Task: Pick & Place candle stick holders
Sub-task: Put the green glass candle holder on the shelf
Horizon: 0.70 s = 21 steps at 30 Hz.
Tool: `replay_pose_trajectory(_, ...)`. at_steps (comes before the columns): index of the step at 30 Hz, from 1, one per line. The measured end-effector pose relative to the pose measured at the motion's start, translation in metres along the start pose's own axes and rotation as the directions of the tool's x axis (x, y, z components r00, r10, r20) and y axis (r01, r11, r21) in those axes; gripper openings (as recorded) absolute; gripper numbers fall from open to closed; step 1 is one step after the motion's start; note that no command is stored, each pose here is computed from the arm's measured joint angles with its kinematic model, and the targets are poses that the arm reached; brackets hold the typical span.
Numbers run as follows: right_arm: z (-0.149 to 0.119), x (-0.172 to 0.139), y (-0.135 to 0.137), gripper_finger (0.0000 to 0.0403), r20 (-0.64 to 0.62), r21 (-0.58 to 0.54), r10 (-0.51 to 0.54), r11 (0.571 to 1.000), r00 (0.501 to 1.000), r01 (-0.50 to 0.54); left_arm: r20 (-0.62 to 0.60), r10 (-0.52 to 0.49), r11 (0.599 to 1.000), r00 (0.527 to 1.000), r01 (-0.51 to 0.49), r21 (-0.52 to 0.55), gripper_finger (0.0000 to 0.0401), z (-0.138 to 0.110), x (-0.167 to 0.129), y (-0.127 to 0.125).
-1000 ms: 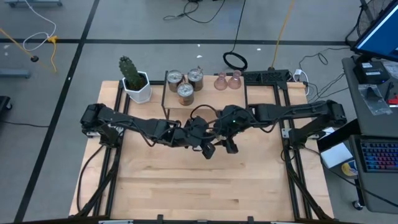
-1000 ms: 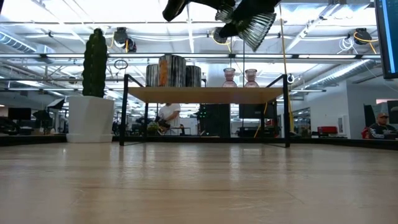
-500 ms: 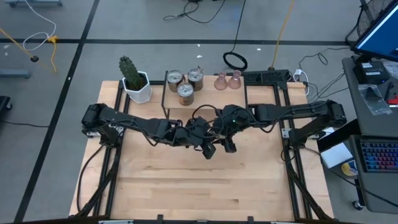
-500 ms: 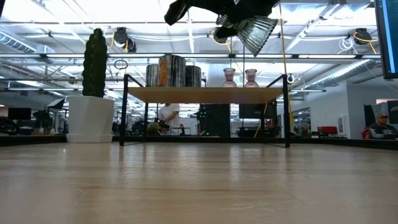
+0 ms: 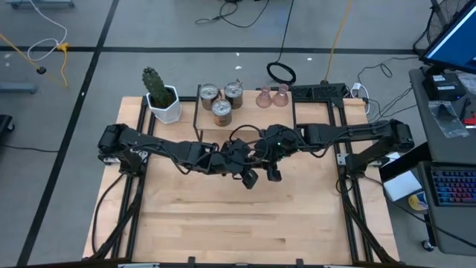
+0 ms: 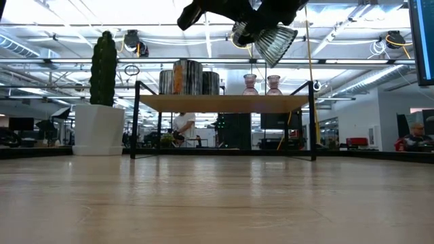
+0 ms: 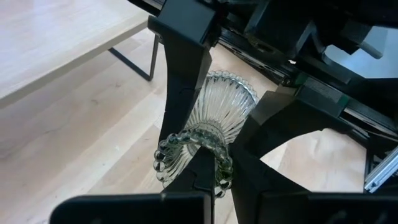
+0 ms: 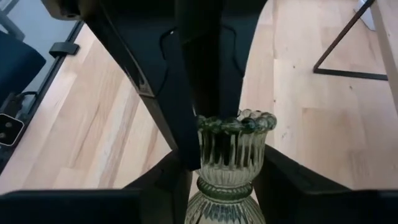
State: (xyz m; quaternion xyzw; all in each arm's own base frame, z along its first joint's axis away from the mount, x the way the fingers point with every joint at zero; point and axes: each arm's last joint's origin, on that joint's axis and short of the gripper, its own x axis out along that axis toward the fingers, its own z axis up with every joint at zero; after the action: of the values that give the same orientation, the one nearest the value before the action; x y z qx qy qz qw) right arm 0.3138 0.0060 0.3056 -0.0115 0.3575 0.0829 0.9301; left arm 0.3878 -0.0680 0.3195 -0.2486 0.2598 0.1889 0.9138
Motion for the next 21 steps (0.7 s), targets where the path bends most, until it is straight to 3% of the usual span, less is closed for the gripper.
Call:
replay_pose_trajectory(8,-0.0001,0.0002,-0.0006,0.0128,-0.003,-0.007,-0.032,0.999,0.999,0.032,-0.003,-0.002,1.0,1.0,0.002,-0.002,0.0024,-0.0003,-0.0001,-0.0001)
replay_pose_trajectory(16,-0.0017,-0.003,-0.0017,0.0122,-0.019,-0.036,-0.07,0.997,0.997,0.069,-0.014,-0.03,0.999,0.999,0.03,-0.029,0.0144,0.0001,0.0,-0.0012)
replay_pose_trajectory(21,-0.0042,-0.005,-0.0041,0.0122,-0.044,-0.043,-0.127,0.991,0.991,0.125,-0.034,-0.067,0.996,0.997,0.065,-0.059,0.0198,0.0002,-0.0016,-0.0029)
